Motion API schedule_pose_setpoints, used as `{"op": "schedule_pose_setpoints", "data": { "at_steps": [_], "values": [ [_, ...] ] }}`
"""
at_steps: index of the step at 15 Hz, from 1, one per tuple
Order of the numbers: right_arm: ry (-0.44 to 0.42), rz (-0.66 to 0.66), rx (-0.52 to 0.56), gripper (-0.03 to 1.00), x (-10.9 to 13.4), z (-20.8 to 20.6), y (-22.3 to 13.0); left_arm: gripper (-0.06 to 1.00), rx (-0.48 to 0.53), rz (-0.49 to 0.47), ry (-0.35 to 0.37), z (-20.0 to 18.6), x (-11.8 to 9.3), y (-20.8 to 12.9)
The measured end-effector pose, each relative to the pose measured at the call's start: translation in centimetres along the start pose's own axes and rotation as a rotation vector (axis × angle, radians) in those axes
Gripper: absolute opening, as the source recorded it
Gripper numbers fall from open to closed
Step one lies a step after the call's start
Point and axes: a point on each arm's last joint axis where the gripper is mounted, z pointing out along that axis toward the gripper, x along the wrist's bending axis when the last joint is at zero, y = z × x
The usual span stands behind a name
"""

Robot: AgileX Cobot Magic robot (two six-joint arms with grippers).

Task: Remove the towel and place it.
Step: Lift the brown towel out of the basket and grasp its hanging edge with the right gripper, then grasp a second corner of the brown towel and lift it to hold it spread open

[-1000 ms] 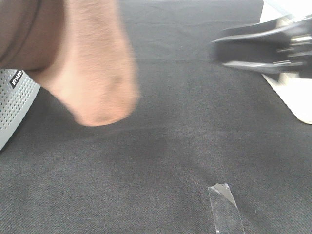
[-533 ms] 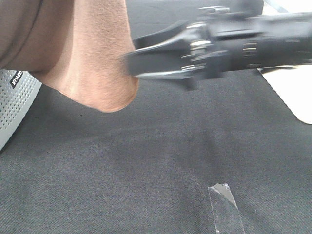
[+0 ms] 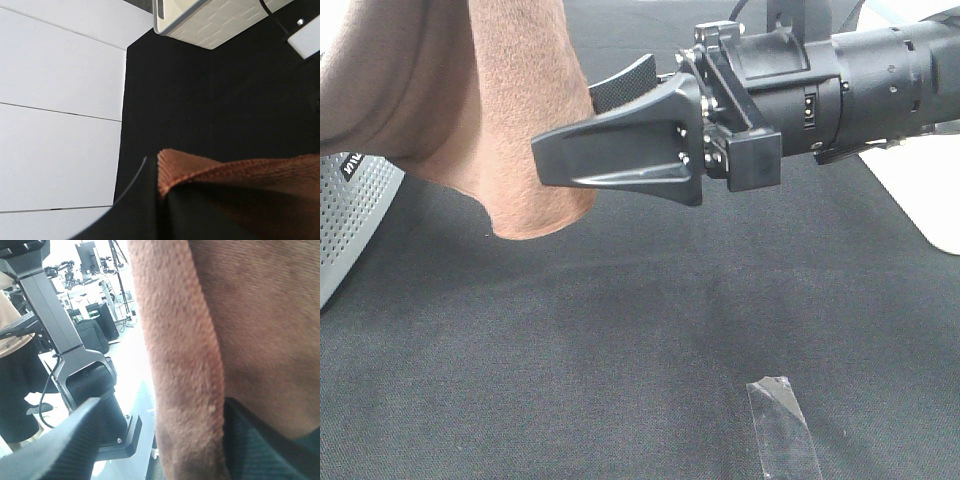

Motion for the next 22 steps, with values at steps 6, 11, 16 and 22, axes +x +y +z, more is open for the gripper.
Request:
{"op": "schedule_pose_setpoints", "data": {
  "at_steps": [6, 11, 16, 22],
  "values": [
    [-0.046, 0.008, 0.022, 0.6, -0.5, 0.0, -0.3, 0.0, -0.074, -0.097, 0.092, 0.8, 0.8, 0.7],
    [-0.055, 0.008, 0.031, 0.17, -0.6, 0.0, -0.4, 0.0, -0.037, -0.112, 0.033, 0.9, 0.3, 0.4],
    [-0.062, 0.097, 0.02, 0.0, -0.7, 0.0, -0.3, 0.0, 0.01, -0.126, -0.035, 0.9, -0.4, 0.0],
    [-0.362, 0.284, 0.16, 0.0, -1.2, -1.5, 4.6, 0.0, -0.001, -0.259, 0.006, 0.9, 0.0, 0.1]
  ]
}}
